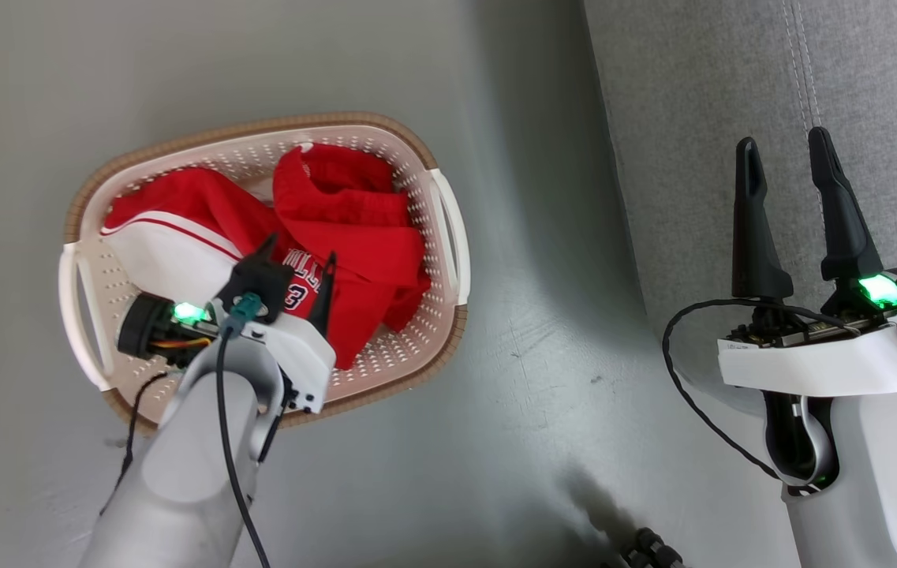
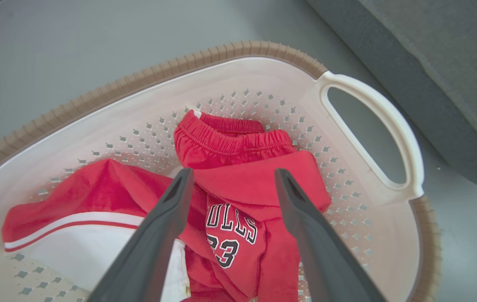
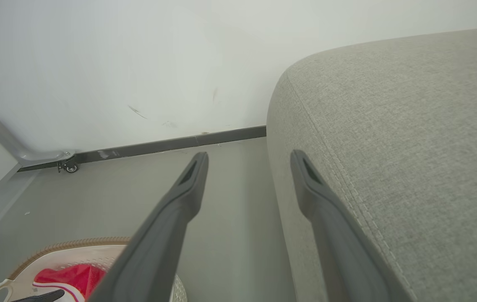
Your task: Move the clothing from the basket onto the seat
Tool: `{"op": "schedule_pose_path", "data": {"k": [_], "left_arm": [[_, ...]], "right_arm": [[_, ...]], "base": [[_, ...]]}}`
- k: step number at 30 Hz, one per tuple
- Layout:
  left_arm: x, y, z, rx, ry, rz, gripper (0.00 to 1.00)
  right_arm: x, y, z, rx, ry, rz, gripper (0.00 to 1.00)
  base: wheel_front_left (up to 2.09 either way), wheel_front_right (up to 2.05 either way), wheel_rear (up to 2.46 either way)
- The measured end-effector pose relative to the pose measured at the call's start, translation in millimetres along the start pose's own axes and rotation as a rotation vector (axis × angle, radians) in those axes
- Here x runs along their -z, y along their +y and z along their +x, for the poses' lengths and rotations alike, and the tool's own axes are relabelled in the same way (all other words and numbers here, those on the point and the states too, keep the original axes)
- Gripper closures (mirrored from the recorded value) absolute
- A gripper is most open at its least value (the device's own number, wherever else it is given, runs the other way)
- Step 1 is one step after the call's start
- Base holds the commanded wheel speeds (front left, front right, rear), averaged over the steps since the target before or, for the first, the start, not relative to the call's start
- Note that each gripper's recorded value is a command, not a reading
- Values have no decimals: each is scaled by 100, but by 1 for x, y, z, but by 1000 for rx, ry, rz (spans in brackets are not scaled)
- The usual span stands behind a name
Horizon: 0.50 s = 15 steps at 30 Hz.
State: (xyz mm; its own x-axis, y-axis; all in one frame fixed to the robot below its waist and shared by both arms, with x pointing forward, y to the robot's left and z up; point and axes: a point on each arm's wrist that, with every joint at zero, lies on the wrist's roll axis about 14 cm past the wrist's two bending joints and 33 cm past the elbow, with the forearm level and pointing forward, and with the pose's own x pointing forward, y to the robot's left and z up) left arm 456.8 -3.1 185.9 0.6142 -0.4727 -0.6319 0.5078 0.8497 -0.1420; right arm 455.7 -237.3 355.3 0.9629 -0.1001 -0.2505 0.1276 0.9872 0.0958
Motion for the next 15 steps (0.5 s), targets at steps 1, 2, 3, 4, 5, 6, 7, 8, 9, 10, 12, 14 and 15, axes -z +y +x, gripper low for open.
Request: {"op": "schedule_pose_path", "data": {"k": [1, 2, 3, 4, 5, 6, 7, 8, 9, 10, 12, 14, 15], "left_arm": [[1, 1, 2, 0, 2, 2, 0], [0, 1, 4, 5, 4, 1, 0], [0, 1, 7, 10, 6, -1, 0], [-2, 0, 10, 13, 4, -1, 0], [-3, -1, 12, 16, 1, -2, 0], [-3, -2, 15, 20, 1, -3, 0], [-2, -3, 17, 22, 4, -4, 0], [-1, -4, 19, 25, 9, -5, 0], [0, -4, 20, 27, 14, -6, 0], [2, -4, 21, 28, 19, -7, 0], [4, -4, 25, 30, 29, -10, 0], [5, -5, 28, 37, 31, -15, 0], [5, -4, 30, 35, 35, -17, 0]], "right_arm": [[1, -1, 0, 4, 2, -1, 0], [2, -3, 0, 7, 4, -2, 0], [2, -4, -1, 11, 6, -2, 0], [3, -5, -1, 14, 7, -2, 0], [3, -6, 0, 16, 8, -4, 0], [3, -7, 1, 17, 6, -6, 0], [1, -7, 3, 17, 1, -8, 0], [0, -7, 4, 17, -5, -9, 0], [0, -8, 4, 18, -7, -8, 0], [1, -9, 4, 20, -5, -5, 0], [3, -10, 4, 25, 0, -8, 0], [5, -11, 4, 28, 6, -10, 0], [6, -12, 4, 29, 9, -12, 0]], "base": [[0, 0, 0], [0, 0, 0], [0, 0, 0], [0, 0, 0], [0, 0, 0], [0, 0, 0], [0, 0, 0], [0, 0, 0], [0, 0, 0], [0, 0, 0], [0, 0, 0], [0, 0, 0], [0, 0, 0]]}}
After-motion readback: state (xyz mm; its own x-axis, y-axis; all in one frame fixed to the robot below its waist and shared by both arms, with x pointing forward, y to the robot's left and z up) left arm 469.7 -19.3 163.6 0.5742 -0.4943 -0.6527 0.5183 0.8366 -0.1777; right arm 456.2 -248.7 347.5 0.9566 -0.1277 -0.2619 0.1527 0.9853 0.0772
